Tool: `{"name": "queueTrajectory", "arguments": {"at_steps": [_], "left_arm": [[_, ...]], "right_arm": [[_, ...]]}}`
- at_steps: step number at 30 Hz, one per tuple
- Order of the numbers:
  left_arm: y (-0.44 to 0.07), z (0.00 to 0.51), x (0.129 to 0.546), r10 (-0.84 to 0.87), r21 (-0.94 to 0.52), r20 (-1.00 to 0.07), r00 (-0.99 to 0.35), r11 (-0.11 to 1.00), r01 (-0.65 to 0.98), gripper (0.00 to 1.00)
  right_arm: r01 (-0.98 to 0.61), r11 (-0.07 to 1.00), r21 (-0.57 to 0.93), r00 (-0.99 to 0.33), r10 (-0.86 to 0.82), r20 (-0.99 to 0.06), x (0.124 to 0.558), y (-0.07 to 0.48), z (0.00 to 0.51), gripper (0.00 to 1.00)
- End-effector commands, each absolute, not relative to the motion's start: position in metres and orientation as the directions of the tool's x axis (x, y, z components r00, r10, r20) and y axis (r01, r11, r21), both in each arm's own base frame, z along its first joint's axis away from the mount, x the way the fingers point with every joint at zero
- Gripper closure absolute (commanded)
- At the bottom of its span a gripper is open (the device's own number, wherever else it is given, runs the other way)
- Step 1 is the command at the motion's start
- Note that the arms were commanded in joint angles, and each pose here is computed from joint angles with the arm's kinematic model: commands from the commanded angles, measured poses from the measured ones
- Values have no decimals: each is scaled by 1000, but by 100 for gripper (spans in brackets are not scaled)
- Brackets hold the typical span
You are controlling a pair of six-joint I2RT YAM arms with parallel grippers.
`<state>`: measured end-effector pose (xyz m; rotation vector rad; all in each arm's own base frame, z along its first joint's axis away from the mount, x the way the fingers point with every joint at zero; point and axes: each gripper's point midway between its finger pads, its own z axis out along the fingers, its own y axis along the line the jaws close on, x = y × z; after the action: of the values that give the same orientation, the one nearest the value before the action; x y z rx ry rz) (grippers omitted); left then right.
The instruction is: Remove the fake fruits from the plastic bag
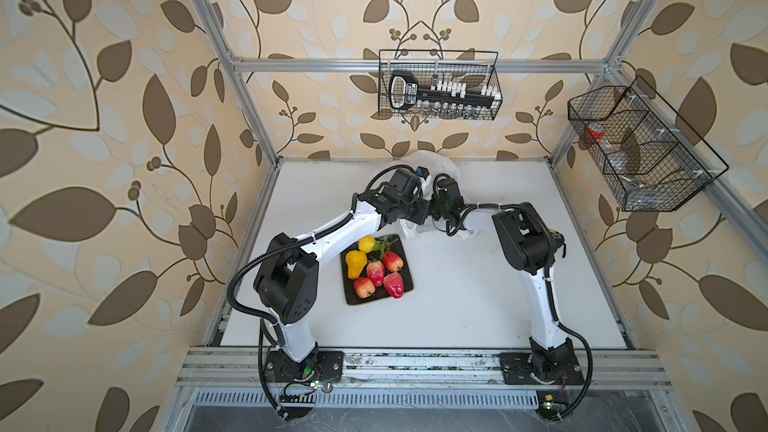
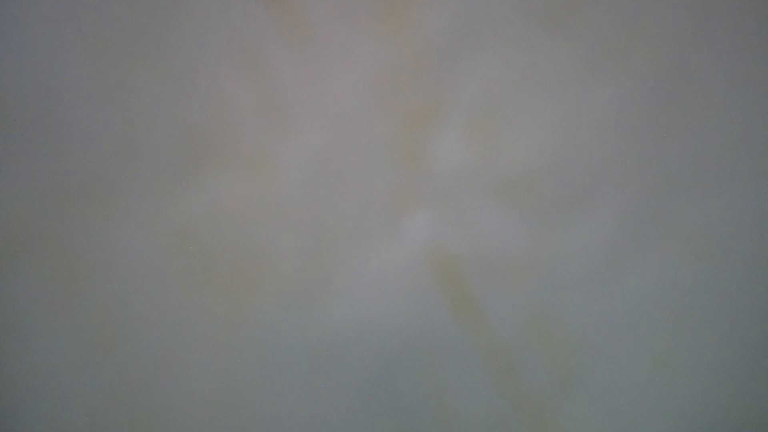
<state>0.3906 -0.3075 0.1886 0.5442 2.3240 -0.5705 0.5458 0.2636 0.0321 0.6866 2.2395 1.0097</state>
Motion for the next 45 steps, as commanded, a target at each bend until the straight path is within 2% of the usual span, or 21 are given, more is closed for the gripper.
{"name": "queueTrajectory", "arguments": {"at_steps": [1,2,3,6,9,11,13,15,22,26,27,29,31,33,36,37,45], "left_arm": [[-297,236,382,163,-273,-755,-635,802,531,31],[-297,246,378,150,-284,-767,-624,793,539,4],[-295,258,375,132,-292,-781,-611,787,544,1],[-283,300,374,50,-309,-815,-577,806,506,1],[-240,318,397,-131,-374,-772,-622,885,278,1],[-201,307,419,-292,-429,-700,-652,901,57,1],[-170,280,442,-450,-495,-593,-668,858,-139,1],[-161,250,463,-539,-537,-503,-676,808,-244,1],[-176,152,528,-613,-572,-269,-743,722,-388,1],[-190,128,552,-625,-620,-217,-750,682,-388,2],[-193,124,557,-621,-624,-211,-755,680,-385,5],[-198,120,563,-611,-632,-201,-766,678,-375,24],[-202,126,567,-605,-649,-207,-769,673,-356,55],[-210,138,567,-591,-675,-218,-776,666,-317,74],[-231,163,557,-538,-704,-252,-805,672,-229,95],[-239,171,551,-518,-709,-267,-813,677,-199,100],[-279,203,512,-425,-707,-322,-846,702,-84,100]], "right_arm": [[183,583,792,-688,651,-320,545,258,60,92],[179,588,789,-692,646,-324,543,259,61,88],[182,593,785,-694,643,-325,542,258,60,82],[187,601,777,-699,637,-324,539,256,58,72],[186,606,774,-710,627,-320,535,258,54,65],[185,607,773,-711,625,-321,534,257,54,61],[186,605,774,-712,626,-319,536,258,54,58],[186,605,774,-714,625,-317,538,260,54,55],[183,605,775,-715,623,-318,541,262,57,47],[167,615,771,-722,609,-330,540,263,61,46],[163,619,768,-723,605,-334,540,263,62,45],[152,633,759,-730,590,-345,539,263,63,44],[143,647,749,-732,579,-360,539,261,65,41],[144,657,740,-736,571,-364,536,259,65,38],[142,659,739,-739,567,-363,534,259,66,31],[137,657,742,-738,567,-366,533,259,67,29],[156,672,724,-717,581,-385,538,251,67,17]]}}
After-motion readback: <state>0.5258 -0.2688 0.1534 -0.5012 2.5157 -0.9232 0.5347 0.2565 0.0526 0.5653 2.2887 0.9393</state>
